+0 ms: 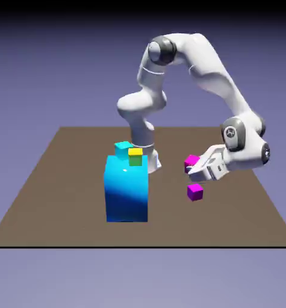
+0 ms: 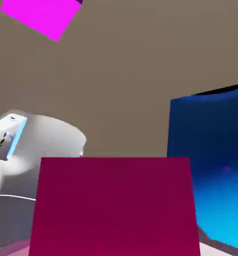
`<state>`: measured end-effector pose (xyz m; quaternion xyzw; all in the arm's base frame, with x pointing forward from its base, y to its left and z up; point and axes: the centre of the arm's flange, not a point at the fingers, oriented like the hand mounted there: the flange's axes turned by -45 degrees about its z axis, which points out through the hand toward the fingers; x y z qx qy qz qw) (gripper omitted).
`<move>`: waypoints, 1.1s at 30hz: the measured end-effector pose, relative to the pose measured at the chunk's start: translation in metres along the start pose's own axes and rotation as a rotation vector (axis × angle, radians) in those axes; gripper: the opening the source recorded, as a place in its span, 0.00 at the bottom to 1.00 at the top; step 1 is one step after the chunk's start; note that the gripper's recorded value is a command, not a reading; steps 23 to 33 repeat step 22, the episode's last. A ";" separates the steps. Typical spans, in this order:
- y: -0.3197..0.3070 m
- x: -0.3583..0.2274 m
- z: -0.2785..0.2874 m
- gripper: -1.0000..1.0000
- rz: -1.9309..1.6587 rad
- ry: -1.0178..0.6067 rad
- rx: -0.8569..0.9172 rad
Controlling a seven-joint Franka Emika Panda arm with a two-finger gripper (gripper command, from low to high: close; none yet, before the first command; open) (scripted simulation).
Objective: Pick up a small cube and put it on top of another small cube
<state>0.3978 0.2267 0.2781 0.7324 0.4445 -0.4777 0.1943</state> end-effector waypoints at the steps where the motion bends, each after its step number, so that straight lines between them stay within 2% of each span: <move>1: 0.006 -0.013 0.004 0.00 0.000 0.001 -0.014; 11: 0.047 -0.144 0.056 0.00 0.072 -0.070 -0.166; 13: 0.047 -0.144 0.056 0.00 0.072 -0.071 -0.169; 17: 0.058 -0.131 0.112 0.00 0.073 -0.071 -0.167; 18: 0.058 -0.131 0.115 1.00 0.072 -0.071 -0.168; 20: 0.058 -0.131 0.114 1.00 0.072 -0.071 -0.170; 22: 0.053 -0.136 0.085 1.00 0.072 -0.073 -0.175; 33: 0.053 -0.136 0.085 1.00 0.072 -0.073 -0.175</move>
